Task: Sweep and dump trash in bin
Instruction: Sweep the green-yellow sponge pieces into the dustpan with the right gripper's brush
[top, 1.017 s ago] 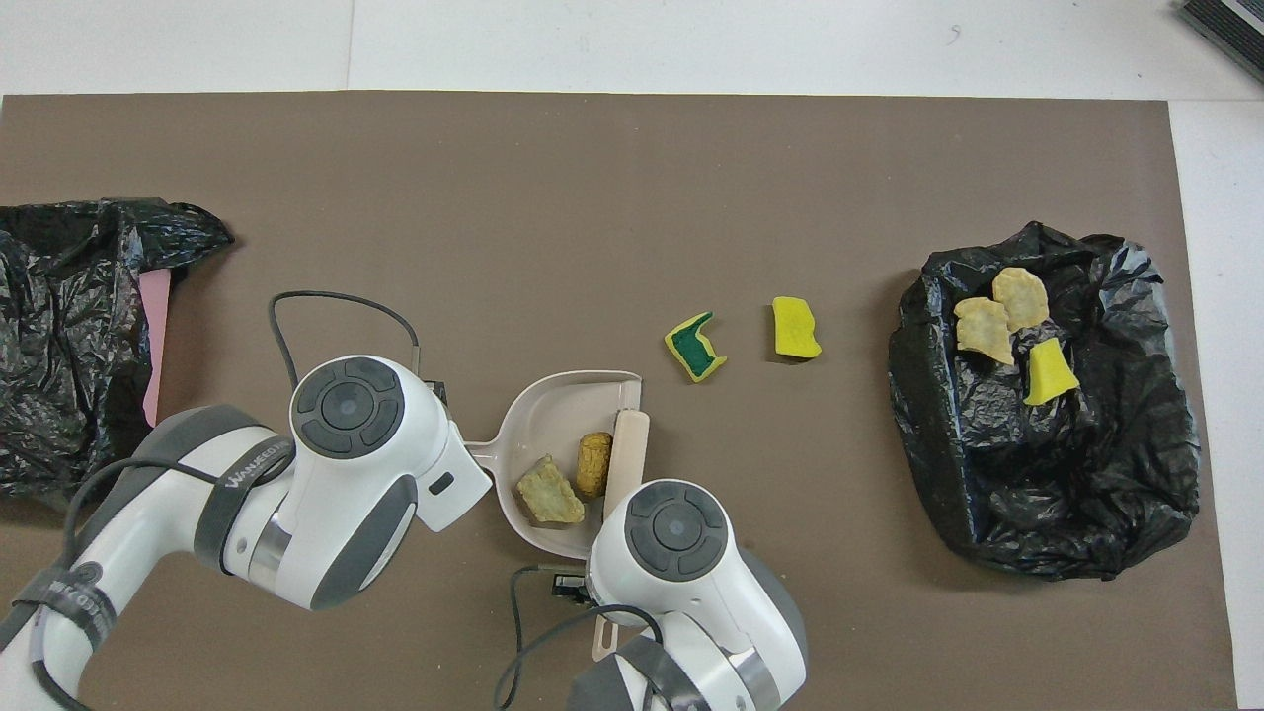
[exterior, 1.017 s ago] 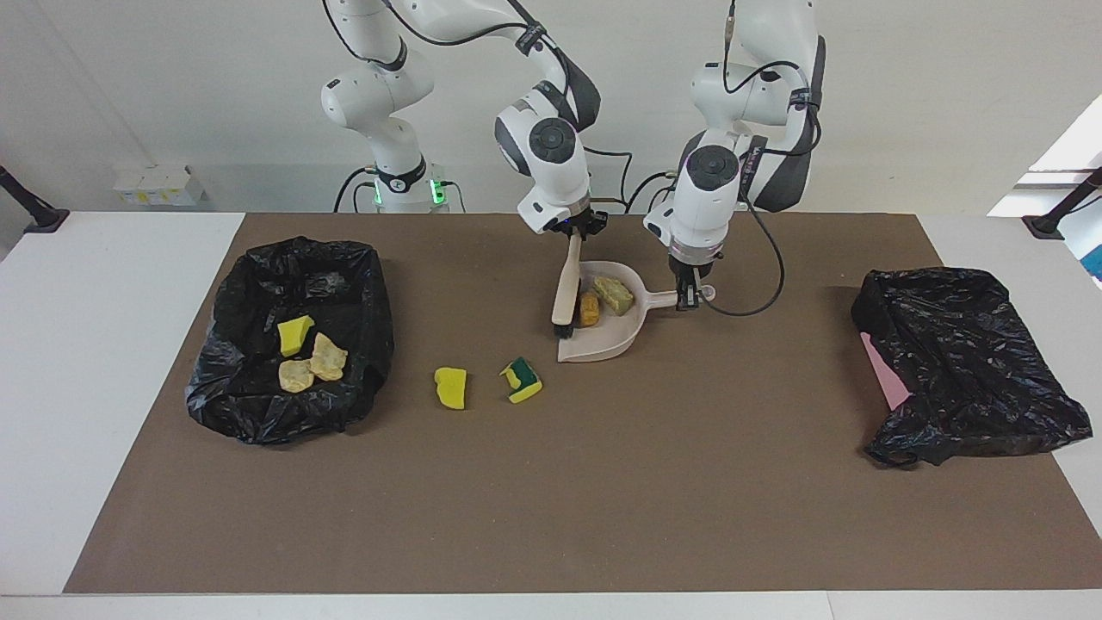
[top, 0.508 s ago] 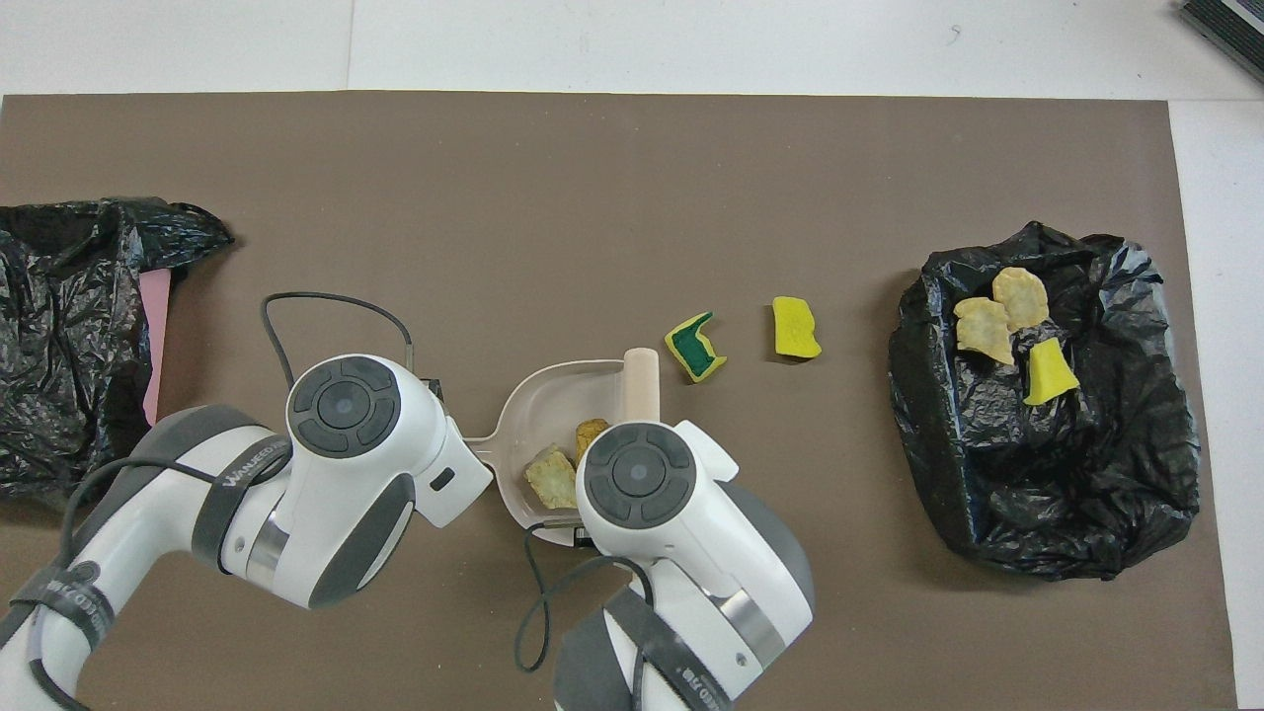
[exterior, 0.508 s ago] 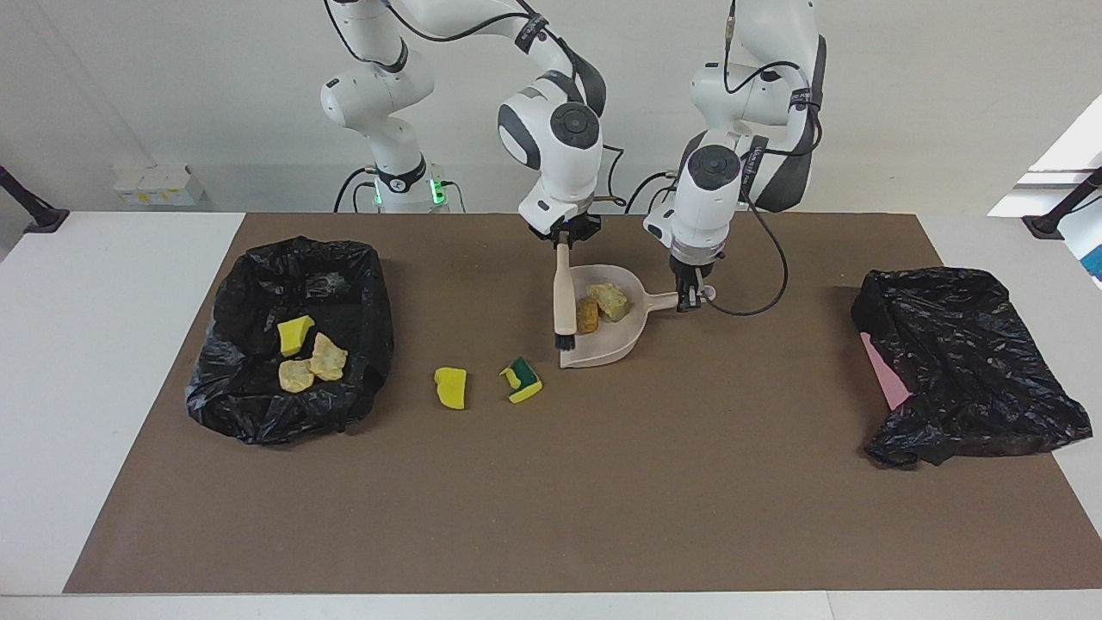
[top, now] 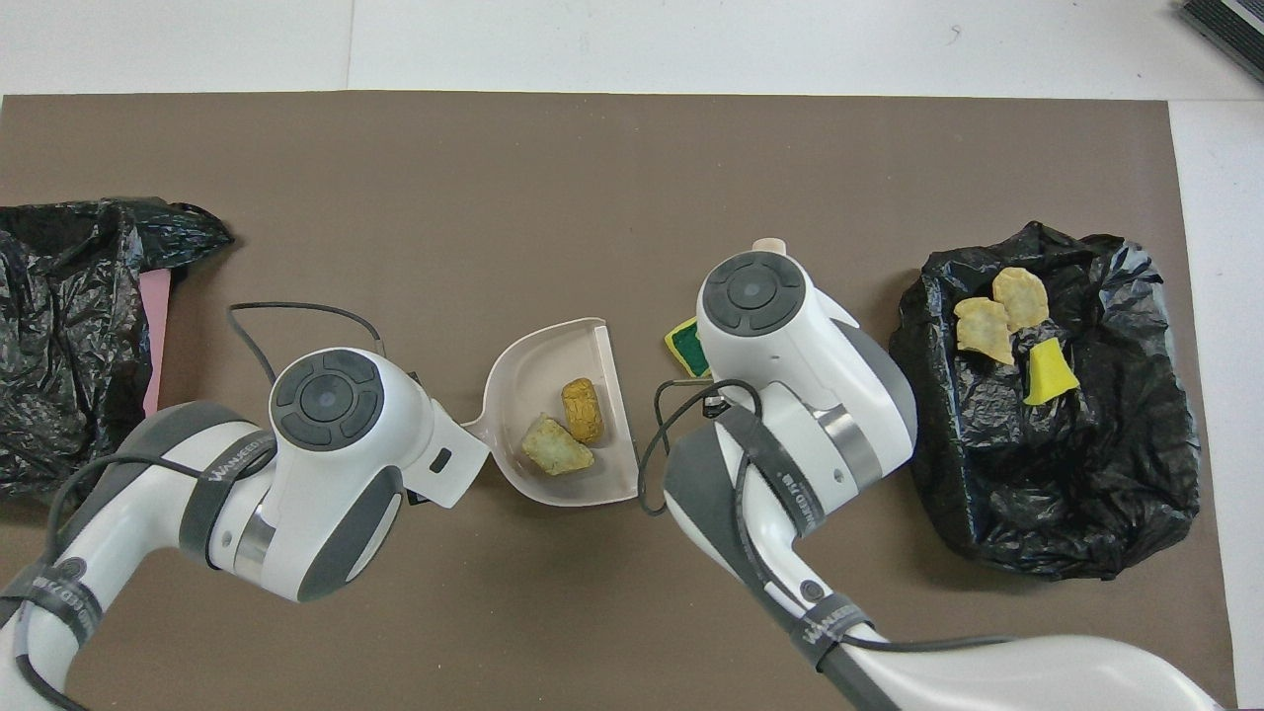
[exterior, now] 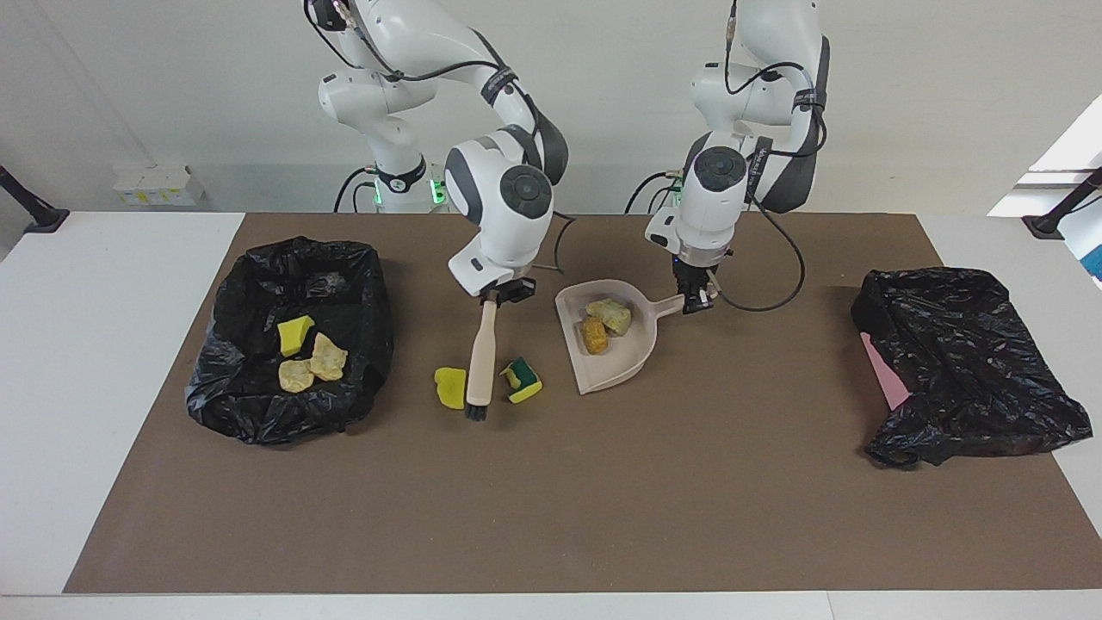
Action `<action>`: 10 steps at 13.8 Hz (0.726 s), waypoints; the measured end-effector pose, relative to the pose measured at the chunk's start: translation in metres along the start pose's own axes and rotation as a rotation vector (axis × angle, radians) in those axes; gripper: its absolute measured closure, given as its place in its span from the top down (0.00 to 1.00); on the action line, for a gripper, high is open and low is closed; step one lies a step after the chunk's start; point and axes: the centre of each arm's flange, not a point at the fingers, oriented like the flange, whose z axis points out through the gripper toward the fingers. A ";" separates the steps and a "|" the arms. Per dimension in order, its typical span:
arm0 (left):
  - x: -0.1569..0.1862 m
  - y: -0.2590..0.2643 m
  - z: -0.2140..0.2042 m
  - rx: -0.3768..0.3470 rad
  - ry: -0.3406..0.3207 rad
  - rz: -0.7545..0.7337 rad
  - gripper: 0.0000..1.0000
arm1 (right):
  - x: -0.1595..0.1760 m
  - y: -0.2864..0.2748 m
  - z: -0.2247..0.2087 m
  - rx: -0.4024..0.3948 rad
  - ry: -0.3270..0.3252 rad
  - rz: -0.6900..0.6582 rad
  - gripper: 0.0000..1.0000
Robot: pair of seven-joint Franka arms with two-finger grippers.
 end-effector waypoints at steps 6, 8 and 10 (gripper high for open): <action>0.002 -0.008 -0.005 0.005 0.005 -0.090 0.32 | 0.043 0.073 0.027 -0.053 -0.028 -0.094 0.26; 0.003 -0.007 -0.003 -0.009 -0.007 -0.110 0.32 | 0.045 0.070 0.037 -0.059 -0.044 -0.117 0.26; 0.003 -0.004 -0.002 -0.027 -0.024 -0.157 0.32 | 0.043 0.054 0.049 -0.057 -0.069 -0.158 0.26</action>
